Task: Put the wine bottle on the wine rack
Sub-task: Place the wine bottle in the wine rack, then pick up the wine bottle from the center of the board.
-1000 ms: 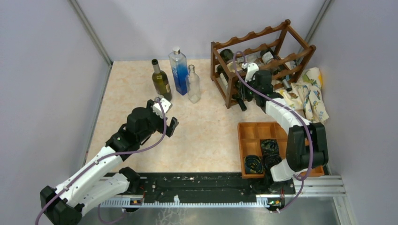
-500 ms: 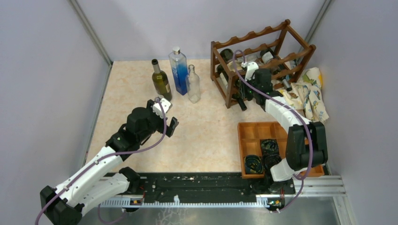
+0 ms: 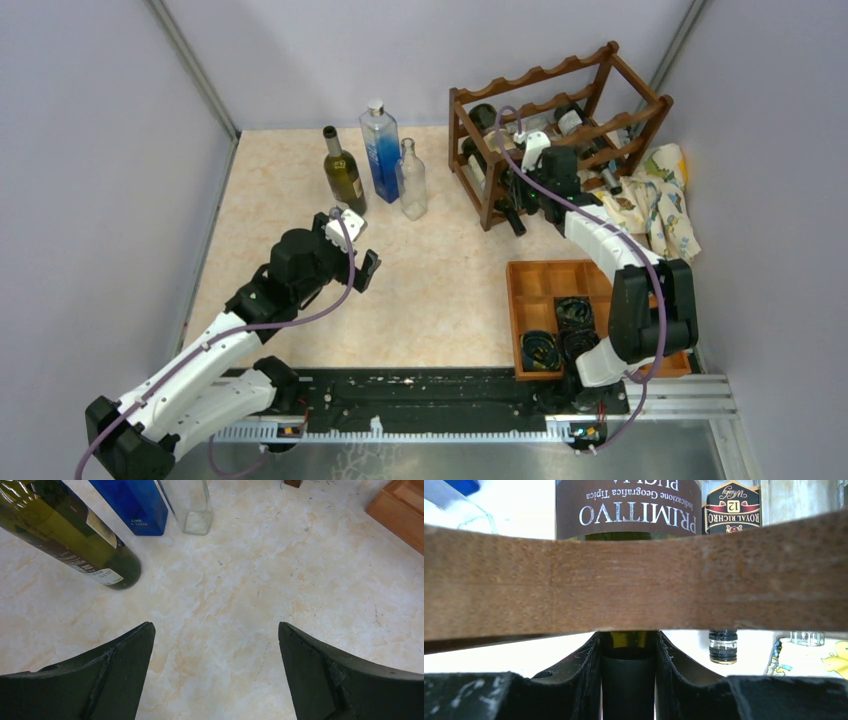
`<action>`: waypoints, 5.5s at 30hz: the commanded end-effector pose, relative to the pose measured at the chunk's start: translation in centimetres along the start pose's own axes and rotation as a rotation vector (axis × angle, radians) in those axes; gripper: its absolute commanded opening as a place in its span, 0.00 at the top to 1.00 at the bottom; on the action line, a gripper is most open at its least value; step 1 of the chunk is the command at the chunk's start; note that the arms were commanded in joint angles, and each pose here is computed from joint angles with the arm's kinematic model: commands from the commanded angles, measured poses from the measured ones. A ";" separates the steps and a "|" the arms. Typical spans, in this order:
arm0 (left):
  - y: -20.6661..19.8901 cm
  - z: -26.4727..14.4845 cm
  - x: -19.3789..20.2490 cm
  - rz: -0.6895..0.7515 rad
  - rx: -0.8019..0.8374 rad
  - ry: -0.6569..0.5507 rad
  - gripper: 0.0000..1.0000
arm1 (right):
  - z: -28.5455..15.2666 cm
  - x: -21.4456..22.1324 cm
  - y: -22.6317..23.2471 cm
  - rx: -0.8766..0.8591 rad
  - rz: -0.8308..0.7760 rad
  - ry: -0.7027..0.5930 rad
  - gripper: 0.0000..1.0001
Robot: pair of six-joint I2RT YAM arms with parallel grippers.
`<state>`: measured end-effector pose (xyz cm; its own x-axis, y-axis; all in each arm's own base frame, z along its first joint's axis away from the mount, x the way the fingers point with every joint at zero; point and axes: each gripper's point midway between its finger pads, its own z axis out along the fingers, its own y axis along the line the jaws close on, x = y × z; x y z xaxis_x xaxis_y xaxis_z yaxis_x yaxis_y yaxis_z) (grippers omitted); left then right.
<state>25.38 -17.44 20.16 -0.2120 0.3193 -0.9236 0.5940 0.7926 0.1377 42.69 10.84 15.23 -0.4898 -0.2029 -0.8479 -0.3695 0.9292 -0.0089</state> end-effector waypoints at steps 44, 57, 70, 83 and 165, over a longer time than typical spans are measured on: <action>0.1 -0.1 -0.4 0.012 0.005 -0.021 0.01 | -5.9 -5.9 0.4 -0.005 -0.118 -0.265 0.44; 0.0 -0.1 -0.4 0.013 0.007 -0.021 0.01 | -3.9 -0.3 -0.6 -0.048 -0.045 -0.150 0.47; -0.1 -0.1 -0.4 0.014 0.013 -0.024 0.01 | -2.7 -2.4 -1.1 -0.040 -0.003 -0.169 0.86; -0.1 0.1 -0.2 0.013 0.011 -0.016 0.01 | -1.1 -3.3 -1.3 -0.050 0.019 -0.167 0.81; 3.4 14.6 -10.8 -0.259 0.041 -0.242 0.05 | -11.5 10.3 4.9 -0.407 -0.484 0.005 0.02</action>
<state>38.49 -26.42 25.79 -0.2998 -0.1327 -0.9447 0.5771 0.7633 -0.2903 25.54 9.38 10.33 -0.2591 -0.5728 -0.7776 -0.8186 0.5576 -0.1379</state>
